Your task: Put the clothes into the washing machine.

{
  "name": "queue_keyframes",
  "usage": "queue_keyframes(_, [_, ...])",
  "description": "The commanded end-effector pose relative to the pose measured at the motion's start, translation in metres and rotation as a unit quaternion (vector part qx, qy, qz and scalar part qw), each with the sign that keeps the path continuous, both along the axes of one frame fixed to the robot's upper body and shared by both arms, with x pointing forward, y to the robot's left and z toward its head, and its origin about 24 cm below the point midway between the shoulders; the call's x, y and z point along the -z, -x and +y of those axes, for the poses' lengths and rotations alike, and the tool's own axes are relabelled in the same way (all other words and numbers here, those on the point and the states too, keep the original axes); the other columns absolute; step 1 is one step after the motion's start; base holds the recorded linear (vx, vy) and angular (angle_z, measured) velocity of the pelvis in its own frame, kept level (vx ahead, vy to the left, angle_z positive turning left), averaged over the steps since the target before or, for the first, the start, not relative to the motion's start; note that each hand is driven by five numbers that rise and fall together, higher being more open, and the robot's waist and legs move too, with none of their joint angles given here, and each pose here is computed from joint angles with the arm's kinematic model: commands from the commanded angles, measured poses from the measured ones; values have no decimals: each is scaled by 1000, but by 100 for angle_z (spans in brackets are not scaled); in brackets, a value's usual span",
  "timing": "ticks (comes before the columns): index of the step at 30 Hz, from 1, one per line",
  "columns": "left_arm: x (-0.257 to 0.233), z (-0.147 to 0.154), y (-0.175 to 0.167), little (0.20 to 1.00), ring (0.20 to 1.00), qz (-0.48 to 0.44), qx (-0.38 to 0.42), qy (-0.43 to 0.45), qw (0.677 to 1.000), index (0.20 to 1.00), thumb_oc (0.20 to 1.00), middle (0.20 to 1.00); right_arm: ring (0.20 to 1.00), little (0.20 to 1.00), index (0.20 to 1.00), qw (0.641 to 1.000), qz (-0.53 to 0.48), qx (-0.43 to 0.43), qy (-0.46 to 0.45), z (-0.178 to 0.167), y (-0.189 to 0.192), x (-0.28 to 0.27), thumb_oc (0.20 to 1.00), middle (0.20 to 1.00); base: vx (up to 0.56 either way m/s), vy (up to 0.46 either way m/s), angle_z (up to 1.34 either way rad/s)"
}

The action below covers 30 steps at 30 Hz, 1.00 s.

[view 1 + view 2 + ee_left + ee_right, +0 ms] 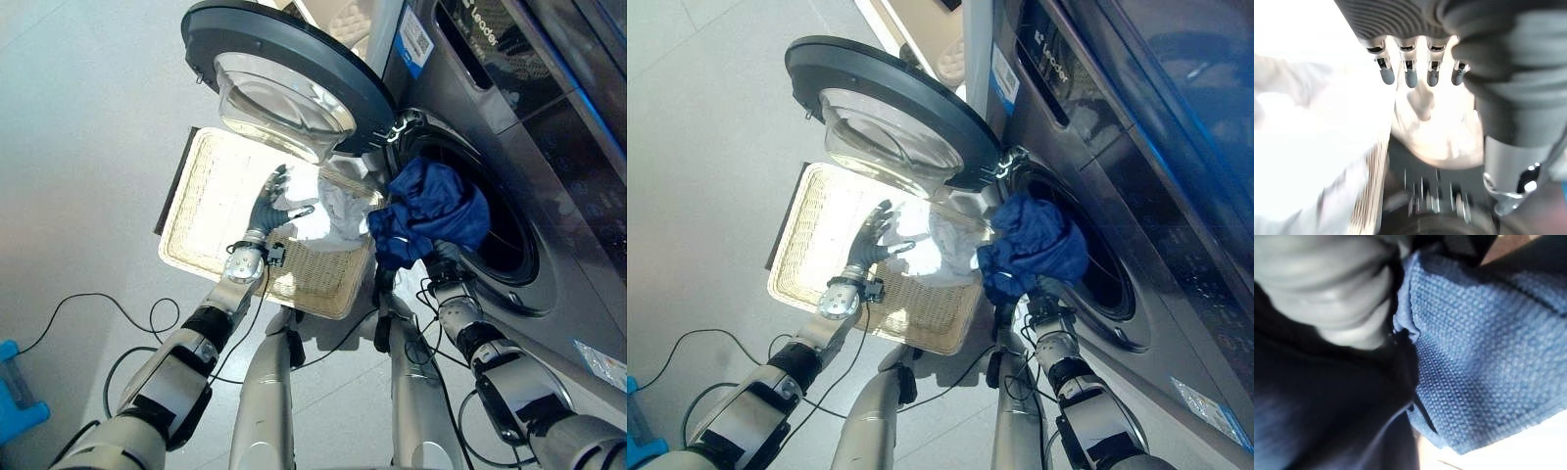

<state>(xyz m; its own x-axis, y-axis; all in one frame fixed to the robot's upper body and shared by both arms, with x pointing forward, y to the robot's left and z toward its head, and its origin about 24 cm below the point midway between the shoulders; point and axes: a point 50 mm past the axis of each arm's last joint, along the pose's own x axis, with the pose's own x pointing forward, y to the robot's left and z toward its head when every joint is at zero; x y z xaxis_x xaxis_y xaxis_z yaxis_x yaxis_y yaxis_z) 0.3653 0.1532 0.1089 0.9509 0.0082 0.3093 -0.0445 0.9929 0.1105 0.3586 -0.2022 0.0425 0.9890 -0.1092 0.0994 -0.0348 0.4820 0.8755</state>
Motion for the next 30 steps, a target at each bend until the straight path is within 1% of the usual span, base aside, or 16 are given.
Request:
queue_keyframes(1, [-8,0,-1,1000,1000,-26,-64,99,993,1000,1000,1000,200,200,200,987,-86,26,-136,-7,-7,-22,200,200,19,-16,-7])
queue_keyframes(4, [-2,5,0,1000,1000,-16,-99,117,988,1000,1000,1000,200,200,200,964,-106,52,-239,-6,-9,-24,200,200,12,-16,-3])
queue_keyframes(6, [-2,4,0,1000,1000,-15,-99,110,989,1000,1000,1000,200,200,200,952,-113,71,-277,-2,-14,-34,200,200,15,-46,-1])
queue_keyframes(9, [-3,3,0,1000,1000,-16,-93,104,990,1000,1000,1000,200,200,200,943,-120,94,-297,-4,-18,-45,200,200,2,-40,1])
queue_keyframes(12, [-4,0,0,1000,1000,-17,-81,100,992,1000,1000,1000,200,200,200,938,-122,109,-306,-8,-22,-55,200,200,-9,-12,0])
queue_keyframes(17, [-9,-4,0,1000,1000,-22,-53,96,994,1000,1000,1000,200,200,200,929,-119,164,-311,-34,-26,-74,200,200,0,0,0])
queue_keyframes(20, [-12,-9,1,1000,1000,-23,-35,94,995,1000,1000,1000,200,200,200,920,-136,202,-307,-50,-25,-88,200,200,0,-20,5])
queue_keyframes(21, [-12,-9,1,1000,1000,-23,-35,94,995,1000,1000,1000,200,200,200,920,-136,202,-307,-50,-25,-88,200,200,0,-16,4])
queue_keyframes(22, [-15,-10,2,1000,1000,-28,-23,87,996,1000,1000,1000,200,200,200,909,-157,239,-304,-64,-23,-102,200,200,0,0,0])
queue_keyframes(24, [-14,-11,4,1000,1000,-25,-13,80,996,1000,1000,1000,200,200,200,892,-177,285,-304,-79,-17,-114,200,200,0,0,0])
queue_keyframes(25, [-15,-11,3,1000,1000,-26,-12,80,996,1000,1000,1000,200,200,200,888,-183,291,-305,-81,-16,-118,200,200,19,-16,4])
queue_keyframes(26, [-15,-11,4,1000,1000,-23,-10,79,997,1000,1000,1000,200,200,200,872,-191,328,-308,-90,-11,-125,200,200,-18,-12,3])
queue_keyframes(27, [-16,-11,4,1000,1000,-24,-9,79,997,1000,1000,1000,200,200,200,868,-195,336,-310,-91,-10,-128,200,200,0,0,0])
queue_keyframes(30, [-16,-9,6,1000,1000,-22,-8,79,997,1000,1000,1000,200,200,200,835,-204,395,-323,-108,0,-139,200,200,0,0,0])
